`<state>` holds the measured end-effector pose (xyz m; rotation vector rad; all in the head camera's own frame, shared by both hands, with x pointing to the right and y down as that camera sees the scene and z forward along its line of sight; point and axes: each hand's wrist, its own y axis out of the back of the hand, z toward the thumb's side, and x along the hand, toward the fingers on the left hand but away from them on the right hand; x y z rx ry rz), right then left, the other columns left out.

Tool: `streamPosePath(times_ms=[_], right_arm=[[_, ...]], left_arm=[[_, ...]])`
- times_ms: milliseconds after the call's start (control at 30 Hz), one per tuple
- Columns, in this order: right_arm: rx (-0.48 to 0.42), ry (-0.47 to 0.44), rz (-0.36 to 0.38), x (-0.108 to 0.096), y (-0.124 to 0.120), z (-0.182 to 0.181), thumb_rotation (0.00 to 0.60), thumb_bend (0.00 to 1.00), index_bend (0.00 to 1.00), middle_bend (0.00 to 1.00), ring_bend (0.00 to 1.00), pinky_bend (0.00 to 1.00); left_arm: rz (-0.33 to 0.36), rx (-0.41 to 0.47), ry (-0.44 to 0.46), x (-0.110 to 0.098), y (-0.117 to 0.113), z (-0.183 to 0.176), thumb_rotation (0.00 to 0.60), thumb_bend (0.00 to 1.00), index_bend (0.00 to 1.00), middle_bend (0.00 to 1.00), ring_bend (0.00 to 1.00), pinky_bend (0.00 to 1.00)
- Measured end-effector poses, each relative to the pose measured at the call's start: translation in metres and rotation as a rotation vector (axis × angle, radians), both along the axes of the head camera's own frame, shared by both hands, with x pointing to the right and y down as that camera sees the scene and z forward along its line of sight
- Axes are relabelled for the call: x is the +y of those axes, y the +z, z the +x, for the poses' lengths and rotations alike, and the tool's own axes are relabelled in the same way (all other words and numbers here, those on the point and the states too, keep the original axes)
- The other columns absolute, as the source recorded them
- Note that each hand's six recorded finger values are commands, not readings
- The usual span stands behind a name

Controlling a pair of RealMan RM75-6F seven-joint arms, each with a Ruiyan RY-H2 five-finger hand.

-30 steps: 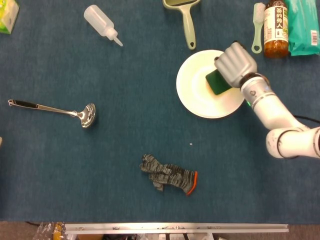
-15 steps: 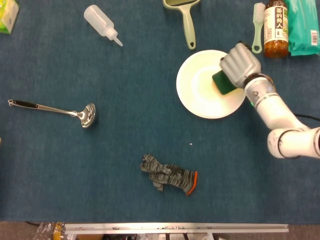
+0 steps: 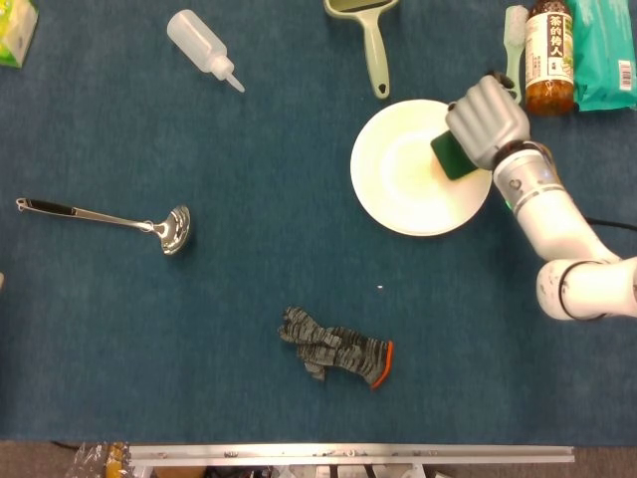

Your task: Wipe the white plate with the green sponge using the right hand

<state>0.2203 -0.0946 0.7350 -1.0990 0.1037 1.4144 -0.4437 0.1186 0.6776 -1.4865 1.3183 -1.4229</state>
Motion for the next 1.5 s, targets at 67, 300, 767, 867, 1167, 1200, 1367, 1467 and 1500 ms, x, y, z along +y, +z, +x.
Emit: streamPosePath(times_ms=[67, 300, 767, 867, 1167, 1200, 1367, 1467, 1500], right_arm=[[-0.021, -0.005, -0.003, 0.000, 0.001, -0.005, 0.600, 0.13, 0.34, 0.54, 0.50, 0.37], [-0.051, -0.031, -0.025, 0.003, 0.015, -0.017, 0.600, 0.13, 0.34, 0.54, 0.50, 0.37], [0.016, -0.044, -0.011, 0.009, 0.016, -0.004, 0.600, 0.13, 0.34, 0.54, 0.50, 0.37], [0.054, -0.039, 0.003, 0.010, 0.009, 0.005, 0.600, 0.13, 0.34, 0.54, 0.50, 0.37], [0.079, 0.003, 0.038, 0.009, -0.015, 0.021, 0.600, 0.13, 0.34, 0.54, 0.50, 0.37], [0.070, 0.005, 0.038, 0.008, -0.016, 0.020, 0.600, 0.13, 0.34, 0.54, 0.50, 0.37], [0.019, 0.012, 0.027, 0.005, -0.011, 0.014, 0.600, 0.13, 0.34, 0.54, 0.50, 0.37], [0.000, 0.013, 0.016, 0.003, -0.003, 0.010, 0.600, 0.13, 0.34, 0.54, 0.50, 0.37], [-0.006, 0.014, 0.012, 0.003, -0.001, 0.009, 0.600, 0.13, 0.34, 0.54, 0.50, 0.37]], left_arm=[[-0.001, 0.000, -0.001, 0.000, 0.000, 0.000, 0.600, 0.18, 0.38, 0.30, 0.22, 0.36], [-0.003, 0.003, -0.012, 0.001, 0.001, -0.003, 0.600, 0.18, 0.38, 0.30, 0.22, 0.36], [-0.007, 0.004, -0.014, 0.003, 0.002, -0.004, 0.600, 0.18, 0.38, 0.30, 0.22, 0.36], [-0.007, 0.005, -0.014, 0.003, 0.003, -0.003, 0.600, 0.18, 0.38, 0.30, 0.22, 0.36], [-0.004, 0.002, -0.006, 0.000, 0.002, 0.000, 0.600, 0.18, 0.38, 0.30, 0.22, 0.36], [-0.004, 0.002, -0.005, 0.001, 0.002, 0.001, 0.600, 0.18, 0.38, 0.30, 0.22, 0.36], [-0.011, 0.002, -0.007, 0.001, 0.004, 0.001, 0.600, 0.18, 0.38, 0.30, 0.22, 0.36], [-0.014, 0.004, -0.013, 0.002, 0.005, -0.001, 0.600, 0.18, 0.38, 0.30, 0.22, 0.36], [-0.016, 0.004, -0.016, 0.003, 0.005, -0.003, 0.600, 0.18, 0.38, 0.30, 0.22, 0.36]])
